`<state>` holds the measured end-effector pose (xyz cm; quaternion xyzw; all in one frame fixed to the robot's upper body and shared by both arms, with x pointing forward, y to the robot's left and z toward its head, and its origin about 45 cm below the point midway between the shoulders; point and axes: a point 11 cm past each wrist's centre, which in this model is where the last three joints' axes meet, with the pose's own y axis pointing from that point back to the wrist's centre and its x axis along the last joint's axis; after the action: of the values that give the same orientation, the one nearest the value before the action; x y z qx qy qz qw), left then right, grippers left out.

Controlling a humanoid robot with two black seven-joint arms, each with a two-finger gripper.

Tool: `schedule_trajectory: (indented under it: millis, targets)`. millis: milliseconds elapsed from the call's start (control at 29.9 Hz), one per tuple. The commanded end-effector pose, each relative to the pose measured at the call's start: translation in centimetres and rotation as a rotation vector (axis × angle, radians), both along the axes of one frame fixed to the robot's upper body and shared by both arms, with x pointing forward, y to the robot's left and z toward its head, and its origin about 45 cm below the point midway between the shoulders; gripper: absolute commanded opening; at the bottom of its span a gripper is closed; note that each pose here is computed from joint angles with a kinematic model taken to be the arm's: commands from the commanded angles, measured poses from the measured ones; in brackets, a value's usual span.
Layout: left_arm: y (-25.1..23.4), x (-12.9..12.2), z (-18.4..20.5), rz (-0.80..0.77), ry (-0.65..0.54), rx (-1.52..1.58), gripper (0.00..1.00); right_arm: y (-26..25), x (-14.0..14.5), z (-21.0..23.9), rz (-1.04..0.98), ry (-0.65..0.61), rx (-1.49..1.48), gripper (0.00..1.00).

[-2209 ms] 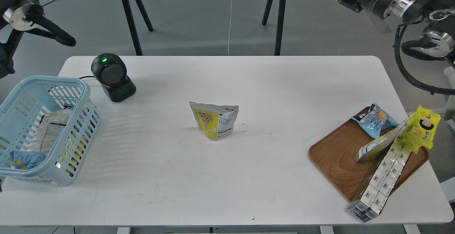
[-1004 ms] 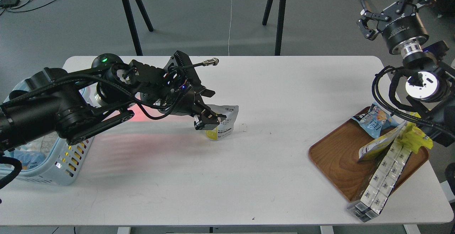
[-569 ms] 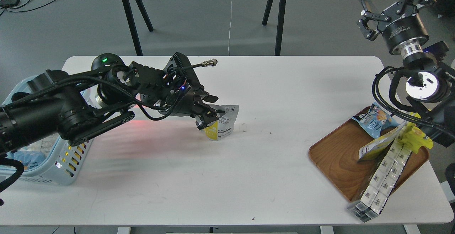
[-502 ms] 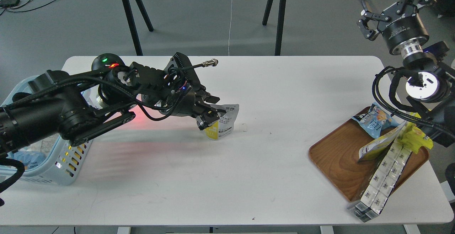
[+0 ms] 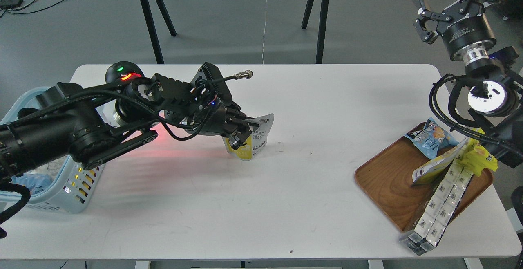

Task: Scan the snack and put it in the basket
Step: 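Reach the left gripper to the standing yellow pouch and grasp it, then lift the pouch with the left gripper and hold it before the scanner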

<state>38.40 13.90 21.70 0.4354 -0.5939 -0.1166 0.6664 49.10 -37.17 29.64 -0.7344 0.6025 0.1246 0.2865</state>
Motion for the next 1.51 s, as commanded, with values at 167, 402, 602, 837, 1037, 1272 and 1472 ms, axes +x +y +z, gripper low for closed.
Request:
schedule_trajectory:
  millis: [167,402,602,837,1037,1272,1472]
  targets:
    - [0.2,0.0,0.9,-0.009,-0.010,-0.018,0.00,-0.6,0.0,0.6,-0.017,-0.015,0.015,0.99]
    - [1.6,0.0,3.1,-0.005,-0.046,-0.048,0.00,-1.2,0.0,0.9,-0.030,-0.023,0.019,0.99]
    - [4.9,0.5,4.7,0.030,-0.045,-0.071,0.00,-1.3,0.0,1.1,-0.033,-0.026,0.018,0.99]
    - [9.4,1.1,6.2,0.093,-0.060,-0.040,0.00,-1.8,-0.1,1.3,-0.040,-0.029,0.012,0.99]
    - [12.2,1.2,6.8,0.147,-0.073,-0.005,0.00,-2.5,-0.3,1.5,-0.050,-0.030,0.003,0.99]
    - [13.1,1.1,6.5,0.184,-0.038,0.031,0.00,-2.6,-0.3,1.6,-0.051,-0.032,0.003,0.99]
    - [13.5,1.1,6.6,0.195,-0.034,0.038,0.00,-2.6,-0.4,1.4,-0.051,-0.029,0.005,0.99]
